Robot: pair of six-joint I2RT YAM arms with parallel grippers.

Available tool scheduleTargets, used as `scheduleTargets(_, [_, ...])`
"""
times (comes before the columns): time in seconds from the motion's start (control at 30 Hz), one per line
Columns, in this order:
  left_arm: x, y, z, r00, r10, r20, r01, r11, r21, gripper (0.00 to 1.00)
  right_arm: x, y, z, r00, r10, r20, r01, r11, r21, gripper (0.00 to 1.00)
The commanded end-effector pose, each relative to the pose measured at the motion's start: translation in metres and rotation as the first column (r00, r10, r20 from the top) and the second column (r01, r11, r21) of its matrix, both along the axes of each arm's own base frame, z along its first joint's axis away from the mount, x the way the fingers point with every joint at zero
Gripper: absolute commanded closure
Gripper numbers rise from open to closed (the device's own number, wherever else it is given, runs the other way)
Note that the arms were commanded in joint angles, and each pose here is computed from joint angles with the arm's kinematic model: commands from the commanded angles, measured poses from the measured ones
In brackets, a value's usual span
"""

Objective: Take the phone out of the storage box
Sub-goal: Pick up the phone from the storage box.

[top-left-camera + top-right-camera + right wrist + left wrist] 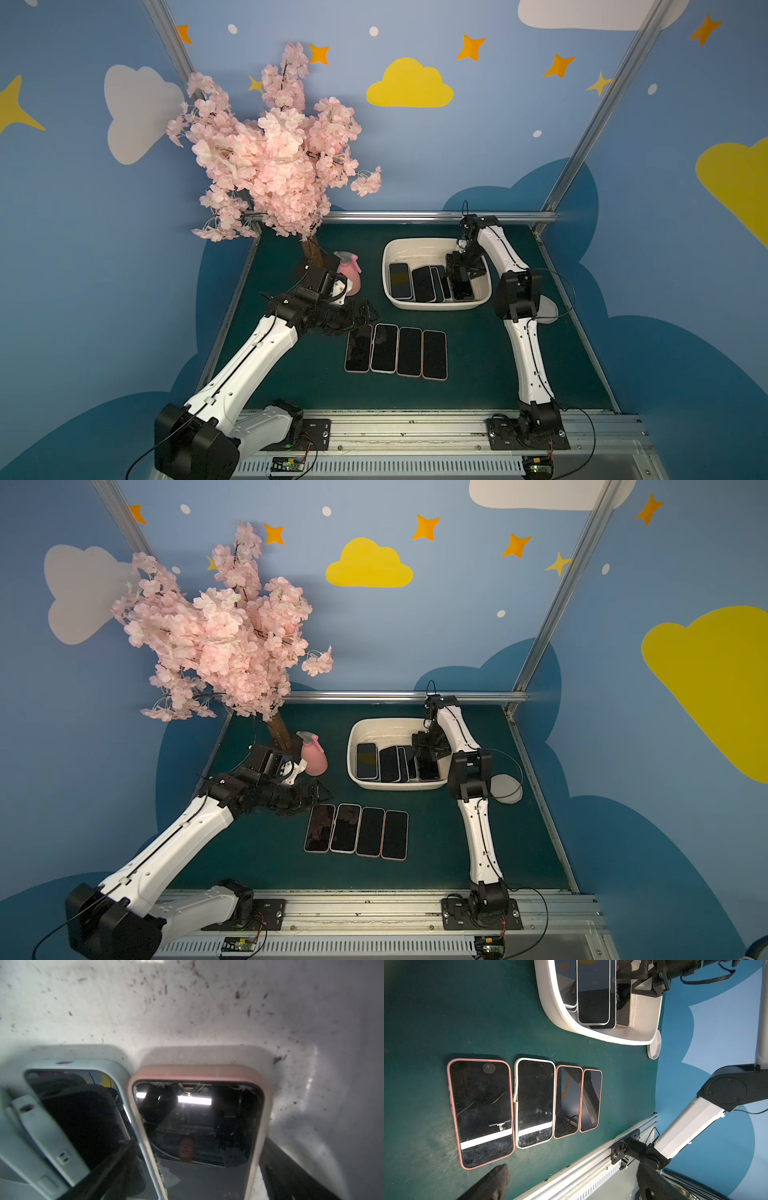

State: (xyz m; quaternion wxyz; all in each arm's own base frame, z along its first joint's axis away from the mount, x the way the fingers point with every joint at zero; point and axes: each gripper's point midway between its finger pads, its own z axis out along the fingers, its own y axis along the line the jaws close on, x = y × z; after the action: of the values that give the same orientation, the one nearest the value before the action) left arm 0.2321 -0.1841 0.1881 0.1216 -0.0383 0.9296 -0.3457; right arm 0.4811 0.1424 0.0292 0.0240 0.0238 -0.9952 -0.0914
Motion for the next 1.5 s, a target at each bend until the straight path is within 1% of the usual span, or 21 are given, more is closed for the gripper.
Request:
scheduleTargets(0.0, [-0.001,0.0,0.006,1.0,-0.005,0.013,0.005,1.0,-0.011,0.0,-0.027,0.009,-0.032,0.986,-0.022,-0.166,0.031,0.998,0.056,0.05])
scheduleTargets(0.03, [-0.001,0.001,0.006,1.0,-0.004,0.015,0.004,1.0,-0.01,0.0,-0.026,0.014,-0.03,0.986,-0.023,-0.165,0.038,0.996,0.085,0.06])
scheduleTargets(0.1, [-0.003,0.002,0.005,1.0,0.002,0.015,-0.002,1.0,-0.011,0.0,-0.021,0.024,-0.019,0.984,-0.064,-0.166,0.09,0.983,0.16,0.09])
scheduleTargets(0.2, [-0.003,0.002,0.004,1.0,0.006,0.012,-0.006,1.0,-0.013,0.0,-0.014,0.039,0.005,0.983,-0.089,-0.158,0.133,0.945,0.3,0.13])
scheduleTargets(0.4, [-0.003,0.003,0.006,1.0,0.015,0.024,-0.015,1.0,-0.017,0.0,-0.004,0.063,0.062,0.994,-0.101,-0.033,0.105,0.892,0.44,0.14])
scheduleTargets(0.53, [-0.004,0.003,0.005,0.999,0.022,0.023,-0.022,1.0,-0.021,0.0,-0.007,0.09,0.088,0.997,-0.074,0.004,0.062,0.861,0.505,0.14])
scheduleTargets(0.6, [-0.006,0.004,0.004,0.999,0.022,0.023,-0.022,1.0,-0.022,0.0,-0.012,0.109,0.095,0.999,-0.045,0.004,0.036,0.842,0.538,0.13])
scheduleTargets(0.73, [-0.008,0.005,0.004,0.999,0.03,0.026,-0.029,0.999,-0.023,0.0,-0.021,0.133,0.096,1.0,0.0,0.003,-0.002,0.829,0.56,0.13])
scheduleTargets(0.87, [-0.012,0.008,0.002,0.999,0.039,0.026,-0.038,0.999,-0.025,0.0,-0.027,0.137,0.091,1.0,0.015,-0.017,-0.003,0.825,0.565,0.13])
scheduleTargets(1.0, [-0.016,0.01,-0.001,0.999,0.046,0.024,-0.046,0.999,-0.023,0.0,-0.04,0.154,0.098,0.997,0.066,-0.03,-0.033,0.787,0.616,0.13])
scheduleTargets(1.03, [-0.016,0.01,-0.002,0.999,0.049,0.023,-0.048,0.999,-0.022,0.0,-0.043,0.158,0.097,0.997,0.076,-0.03,-0.042,0.791,0.611,0.13])
scheduleTargets(1.1, [-0.017,0.01,-0.002,0.999,0.048,0.021,-0.047,0.999,-0.023,0.0,-0.045,0.159,0.089,0.997,0.076,-0.033,-0.043,0.816,0.576,0.13])
scheduleTargets(1.13, [-0.016,0.01,-0.001,0.998,0.049,0.025,-0.048,0.999,-0.025,0.0,-0.045,0.155,0.085,0.997,0.064,-0.04,-0.031,0.834,0.551,0.13])
scheduleTargets(1.2, [-0.015,0.01,0.001,0.998,0.048,0.031,-0.047,0.999,-0.026,0.0,-0.042,0.145,0.081,0.999,0.047,-0.015,-0.034,0.875,0.484,0.13])
scheduleTargets(1.27, [-0.017,0.01,0.002,0.999,0.041,0.035,-0.04,0.999,-0.024,0.0,-0.038,0.135,0.083,0.998,0.045,0.039,-0.057,0.909,0.412,0.1])
scheduleTargets(1.37, [-0.021,0.013,0.001,0.998,0.044,0.035,-0.043,0.999,-0.021,0.0,-0.033,0.113,0.085,0.996,0.025,0.087,-0.05,0.95,0.307,0.03])
scheduleTargets(1.4, [-0.022,0.013,0.0,0.998,0.046,0.033,-0.046,0.999,-0.022,0.0,-0.032,0.106,0.083,0.996,0.014,0.093,-0.039,0.96,0.276,0.02])
scheduleTargets(1.47, [-0.024,0.014,-0.001,0.998,0.048,0.034,-0.047,0.999,-0.026,0.0,-0.034,0.092,0.077,0.997,-0.006,0.077,-0.011,0.975,0.221,0.01])
